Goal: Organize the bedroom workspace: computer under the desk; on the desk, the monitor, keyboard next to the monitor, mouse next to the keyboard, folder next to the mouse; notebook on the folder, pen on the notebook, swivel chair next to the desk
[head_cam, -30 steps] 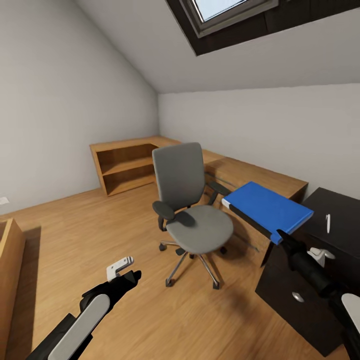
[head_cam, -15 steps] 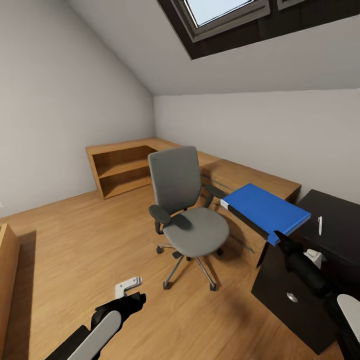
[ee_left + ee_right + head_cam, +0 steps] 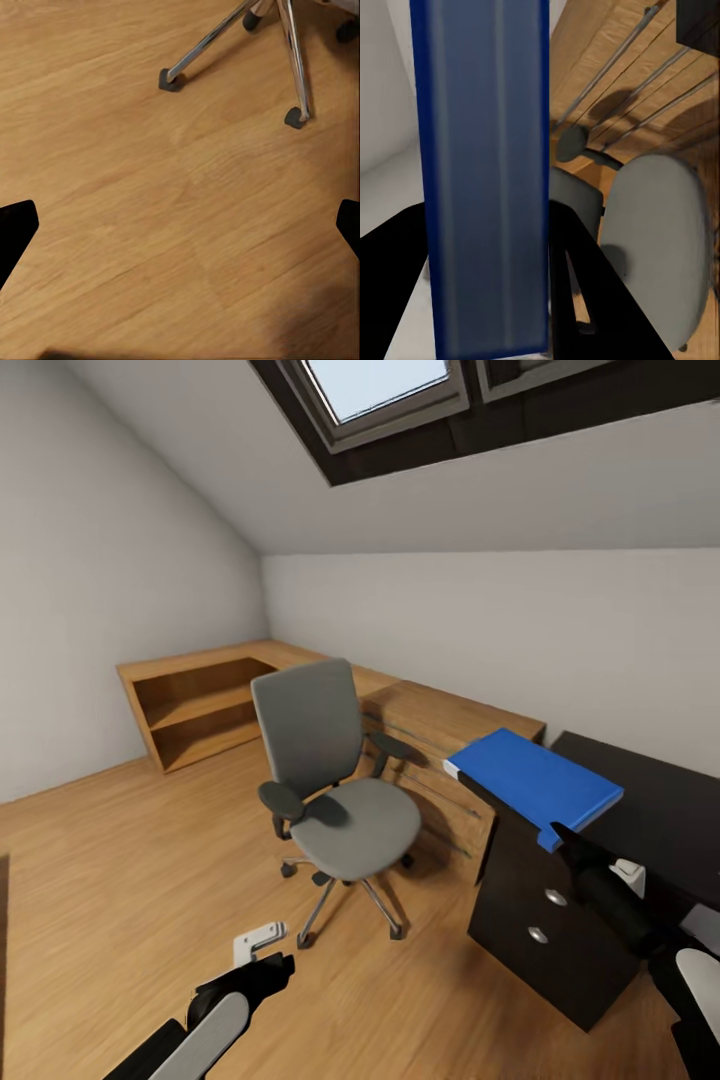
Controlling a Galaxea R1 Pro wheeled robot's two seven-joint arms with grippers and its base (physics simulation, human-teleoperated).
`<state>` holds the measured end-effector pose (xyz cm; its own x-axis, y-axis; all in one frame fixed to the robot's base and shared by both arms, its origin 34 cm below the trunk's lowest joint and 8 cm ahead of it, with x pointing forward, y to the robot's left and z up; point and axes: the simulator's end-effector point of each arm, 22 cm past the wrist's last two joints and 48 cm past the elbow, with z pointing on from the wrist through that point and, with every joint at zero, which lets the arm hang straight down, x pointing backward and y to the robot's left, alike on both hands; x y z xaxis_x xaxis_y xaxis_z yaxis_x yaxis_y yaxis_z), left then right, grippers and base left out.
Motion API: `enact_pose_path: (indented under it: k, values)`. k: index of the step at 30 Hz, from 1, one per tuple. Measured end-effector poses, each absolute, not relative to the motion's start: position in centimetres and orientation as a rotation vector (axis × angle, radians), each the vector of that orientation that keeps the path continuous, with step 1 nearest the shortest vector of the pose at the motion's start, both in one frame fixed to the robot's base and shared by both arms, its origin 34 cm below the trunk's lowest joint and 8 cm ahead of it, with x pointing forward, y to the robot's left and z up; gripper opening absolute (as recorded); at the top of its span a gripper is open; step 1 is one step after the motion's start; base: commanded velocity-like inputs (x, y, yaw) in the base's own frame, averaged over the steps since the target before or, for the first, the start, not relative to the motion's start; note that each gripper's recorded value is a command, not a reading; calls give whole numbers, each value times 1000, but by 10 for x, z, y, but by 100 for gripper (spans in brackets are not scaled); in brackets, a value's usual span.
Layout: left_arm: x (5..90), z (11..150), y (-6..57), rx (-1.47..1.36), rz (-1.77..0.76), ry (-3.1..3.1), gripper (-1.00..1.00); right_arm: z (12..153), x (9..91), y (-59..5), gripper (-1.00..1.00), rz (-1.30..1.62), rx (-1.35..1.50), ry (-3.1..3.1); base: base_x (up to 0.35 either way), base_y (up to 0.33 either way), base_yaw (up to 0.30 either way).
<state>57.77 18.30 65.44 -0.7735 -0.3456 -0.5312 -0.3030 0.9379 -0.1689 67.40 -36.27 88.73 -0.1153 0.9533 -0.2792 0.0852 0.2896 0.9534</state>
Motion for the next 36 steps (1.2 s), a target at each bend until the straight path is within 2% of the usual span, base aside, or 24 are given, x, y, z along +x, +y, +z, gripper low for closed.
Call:
enact_pose_path:
  k: [7,36]
  values:
    - [576,665,179,-444,-99,2517,100,895,672,-382,-100,972,1062,1473,0,0,-272]
    - [558,680,166,-468,-62,2598,100,944,674,-384,-100,964,1068,1471,0,0,-273]
